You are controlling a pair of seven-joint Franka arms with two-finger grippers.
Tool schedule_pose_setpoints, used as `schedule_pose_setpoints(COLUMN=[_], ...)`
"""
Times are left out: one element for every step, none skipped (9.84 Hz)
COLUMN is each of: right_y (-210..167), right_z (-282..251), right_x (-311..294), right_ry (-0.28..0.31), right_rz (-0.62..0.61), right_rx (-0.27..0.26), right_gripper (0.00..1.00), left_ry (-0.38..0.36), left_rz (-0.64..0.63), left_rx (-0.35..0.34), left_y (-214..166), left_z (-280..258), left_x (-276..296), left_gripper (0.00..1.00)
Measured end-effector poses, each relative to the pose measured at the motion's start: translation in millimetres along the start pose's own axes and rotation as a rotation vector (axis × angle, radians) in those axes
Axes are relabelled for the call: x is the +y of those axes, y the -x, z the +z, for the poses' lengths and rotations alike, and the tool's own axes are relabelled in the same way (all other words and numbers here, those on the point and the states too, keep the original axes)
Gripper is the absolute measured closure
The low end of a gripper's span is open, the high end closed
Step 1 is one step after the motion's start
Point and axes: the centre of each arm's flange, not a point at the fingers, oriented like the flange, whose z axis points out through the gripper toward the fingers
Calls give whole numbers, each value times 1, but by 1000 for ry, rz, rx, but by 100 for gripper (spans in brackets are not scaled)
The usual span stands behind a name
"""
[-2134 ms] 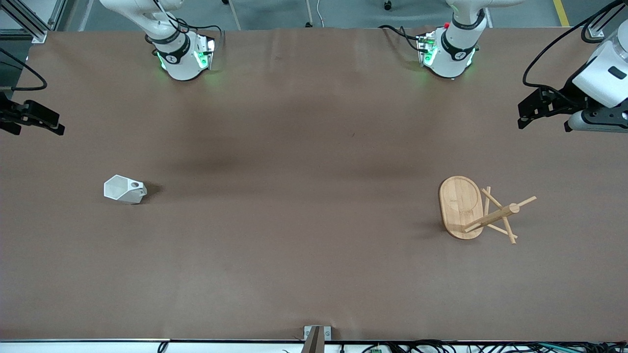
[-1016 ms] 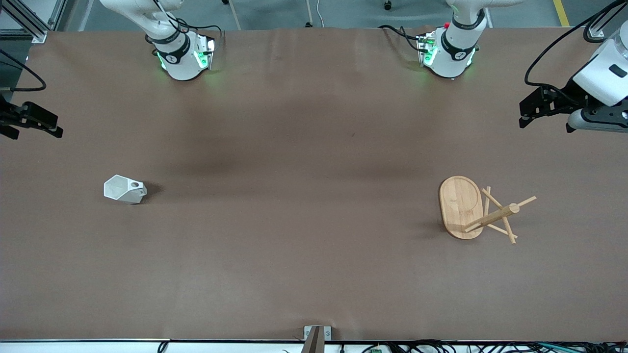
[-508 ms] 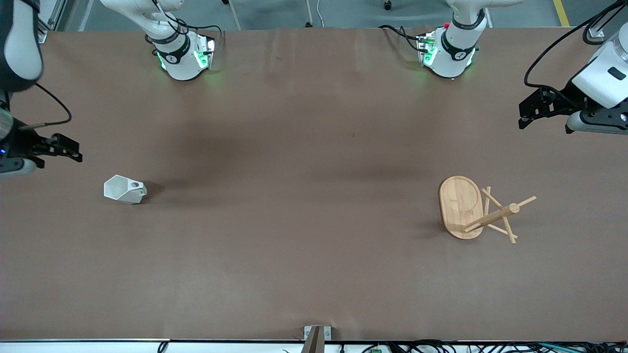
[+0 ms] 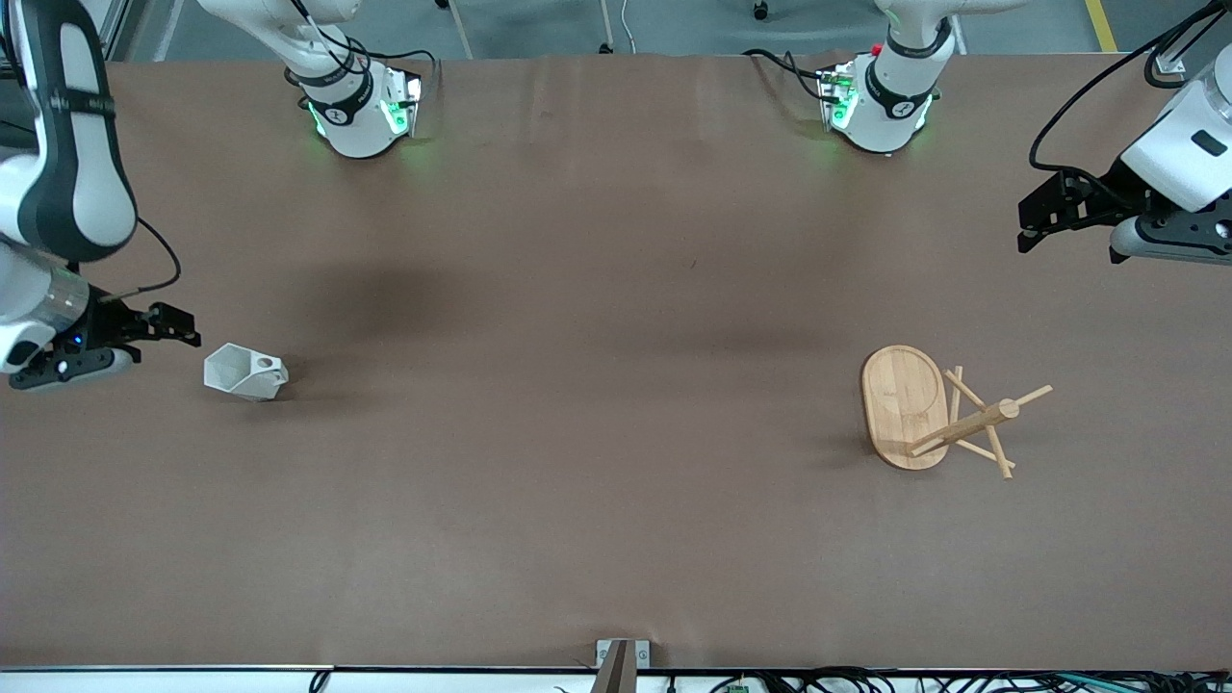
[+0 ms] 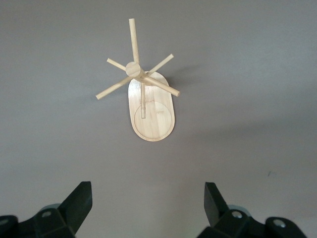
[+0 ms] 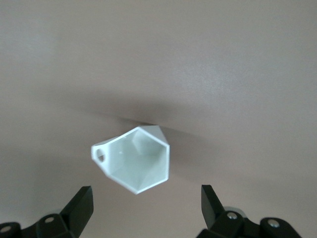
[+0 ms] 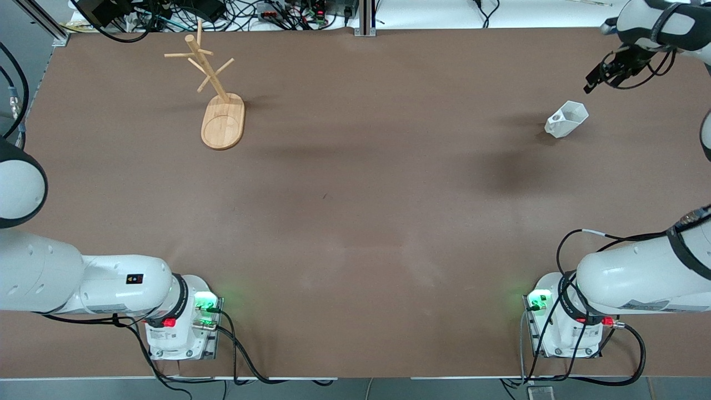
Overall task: Hang cup on rack
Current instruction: 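Lower the right gripper and grasp the white cup's rim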
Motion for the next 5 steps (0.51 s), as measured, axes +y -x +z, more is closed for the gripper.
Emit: schedule_pose_setpoints(right_y=[-1, -1, 0, 1, 2], right_z=[20, 36, 47, 57, 68], right_x=[7, 10, 11, 13, 15], right_ry=[-5, -9, -20, -43, -57], right_rz=[-4, -9, -8, -2, -4], right_rx=[-9, -25, -38, -41, -41], right_gripper=[4, 4, 4, 4, 5], left_ry=[0, 0, 0, 0, 0], left_rz=[0, 0, 0, 0, 0], left_rx=[0, 0, 0, 0, 0], left_y=[0, 0, 0, 0, 0], left_z=[0, 0, 0, 0, 0], left_x=[0, 0, 0, 0, 0], left_gripper=[0, 0, 0, 0, 0])
